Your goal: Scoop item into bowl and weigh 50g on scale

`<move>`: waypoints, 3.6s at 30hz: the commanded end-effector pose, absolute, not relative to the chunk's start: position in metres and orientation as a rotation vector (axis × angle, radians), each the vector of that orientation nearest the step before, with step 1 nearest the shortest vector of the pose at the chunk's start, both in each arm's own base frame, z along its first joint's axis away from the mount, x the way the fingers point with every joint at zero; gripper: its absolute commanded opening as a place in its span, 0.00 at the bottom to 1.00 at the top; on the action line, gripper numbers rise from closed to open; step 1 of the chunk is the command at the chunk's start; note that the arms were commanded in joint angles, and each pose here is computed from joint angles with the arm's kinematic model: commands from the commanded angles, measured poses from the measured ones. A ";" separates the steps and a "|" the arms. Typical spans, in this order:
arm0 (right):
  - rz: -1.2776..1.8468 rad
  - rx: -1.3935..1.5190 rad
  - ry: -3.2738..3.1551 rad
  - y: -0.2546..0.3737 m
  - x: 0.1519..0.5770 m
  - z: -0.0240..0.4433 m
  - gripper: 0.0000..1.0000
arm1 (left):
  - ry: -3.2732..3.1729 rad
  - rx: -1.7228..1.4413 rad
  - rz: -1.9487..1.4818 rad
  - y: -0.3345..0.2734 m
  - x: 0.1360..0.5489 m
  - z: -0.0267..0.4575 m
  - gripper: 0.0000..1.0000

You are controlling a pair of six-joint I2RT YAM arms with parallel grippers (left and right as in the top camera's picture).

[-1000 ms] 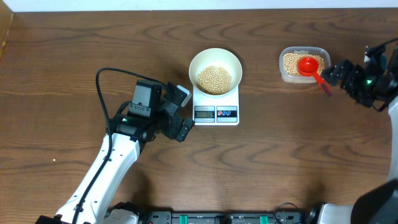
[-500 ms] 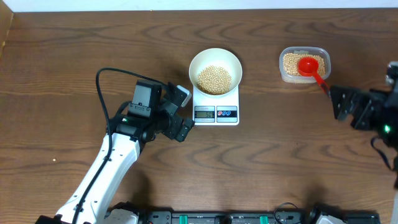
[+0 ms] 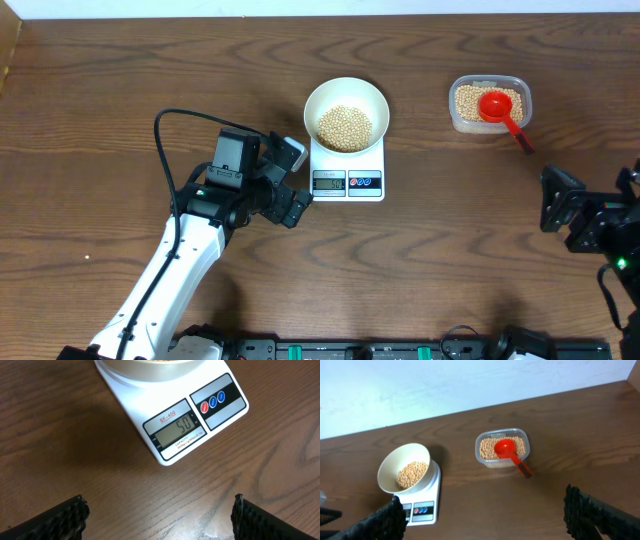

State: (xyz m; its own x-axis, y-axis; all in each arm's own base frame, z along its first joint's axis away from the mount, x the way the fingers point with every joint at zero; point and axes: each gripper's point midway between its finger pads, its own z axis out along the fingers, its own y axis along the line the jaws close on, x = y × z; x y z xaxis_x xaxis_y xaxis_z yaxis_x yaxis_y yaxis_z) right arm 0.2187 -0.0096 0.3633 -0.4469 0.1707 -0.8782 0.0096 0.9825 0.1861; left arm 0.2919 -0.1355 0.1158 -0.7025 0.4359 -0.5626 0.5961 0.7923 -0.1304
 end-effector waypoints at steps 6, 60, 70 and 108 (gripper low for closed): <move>0.019 0.058 1.917 -0.012 0.227 0.304 0.99 | 2.465 0.772 -0.419 -0.135 0.291 0.114 0.94; 0.005 0.004 1.641 -0.004 0.246 0.158 0.99 | 2.465 0.772 -0.419 -0.135 0.291 0.114 0.93; 0.005 0.004 1.641 -0.004 0.246 0.158 0.99 | 2.465 0.772 -0.419 -0.135 0.291 0.114 0.93; 0.005 0.004 1.641 -0.004 0.246 0.158 0.99 | 1.921 0.341 -0.150 -0.050 0.234 0.219 0.98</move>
State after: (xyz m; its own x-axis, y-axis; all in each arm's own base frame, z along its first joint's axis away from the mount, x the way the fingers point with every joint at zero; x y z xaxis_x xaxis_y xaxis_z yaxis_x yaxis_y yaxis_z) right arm 0.2463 -0.0036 0.1586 -0.0714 0.0140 -0.9974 -0.0045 0.9999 0.0144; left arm 0.2364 -0.0633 0.2270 -0.3505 0.1919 -0.9167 0.3730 0.9264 0.0513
